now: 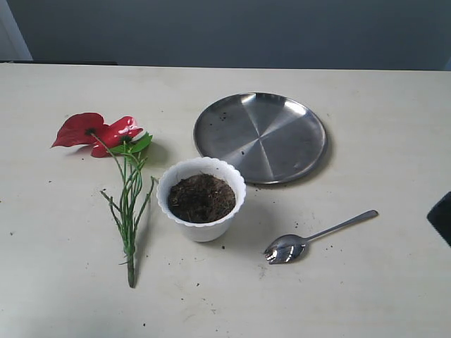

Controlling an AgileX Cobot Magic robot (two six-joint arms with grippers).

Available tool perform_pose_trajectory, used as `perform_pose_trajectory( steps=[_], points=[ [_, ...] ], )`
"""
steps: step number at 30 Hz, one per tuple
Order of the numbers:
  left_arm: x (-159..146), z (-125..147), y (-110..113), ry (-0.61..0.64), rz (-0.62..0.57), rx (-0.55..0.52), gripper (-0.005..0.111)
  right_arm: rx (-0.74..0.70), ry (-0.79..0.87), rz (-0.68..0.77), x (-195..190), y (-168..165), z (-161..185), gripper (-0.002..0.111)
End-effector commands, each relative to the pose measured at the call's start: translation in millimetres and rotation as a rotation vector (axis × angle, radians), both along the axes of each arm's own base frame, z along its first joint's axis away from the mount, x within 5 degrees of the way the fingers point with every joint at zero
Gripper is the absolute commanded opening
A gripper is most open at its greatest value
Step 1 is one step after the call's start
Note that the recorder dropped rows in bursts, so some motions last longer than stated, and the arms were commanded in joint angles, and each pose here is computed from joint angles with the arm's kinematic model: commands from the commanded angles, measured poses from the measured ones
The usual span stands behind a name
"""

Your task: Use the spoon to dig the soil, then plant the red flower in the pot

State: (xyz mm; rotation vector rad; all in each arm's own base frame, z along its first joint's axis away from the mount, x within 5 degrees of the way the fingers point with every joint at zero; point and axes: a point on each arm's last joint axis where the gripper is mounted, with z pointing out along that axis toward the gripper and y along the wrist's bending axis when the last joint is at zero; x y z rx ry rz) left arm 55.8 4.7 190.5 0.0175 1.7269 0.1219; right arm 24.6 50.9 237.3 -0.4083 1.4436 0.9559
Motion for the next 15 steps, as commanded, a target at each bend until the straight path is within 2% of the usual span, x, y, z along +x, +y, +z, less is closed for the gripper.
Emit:
perform_pose_trajectory(
  steps=[1,5,8,12,15],
  points=[
    [-0.4,1.7,-0.6,-0.011,-0.007,-0.011,0.0,0.017,-0.066,-0.052,-0.8,-5.3,17.4,-0.001],
    [-0.4,1.7,-0.6,-0.011,-0.007,-0.011,0.0,0.012,-0.18,-0.027,-8.5,-5.6,56.2,-0.001],
    [-0.4,1.7,-0.6,-0.011,-0.007,-0.011,0.0,0.037,-0.243,-0.067,-9.1,-9.2,97.7,-0.001],
    [-0.4,1.7,-0.6,-0.011,-0.007,-0.011,0.0,0.096,-0.277,-0.192,0.4,-16.8,151.3,-0.001],
    [-0.4,1.7,-0.6,-0.011,-0.007,-0.011,0.0,0.097,-0.289,-0.173,9.1,-10.4,181.2,-0.001]
  ],
)
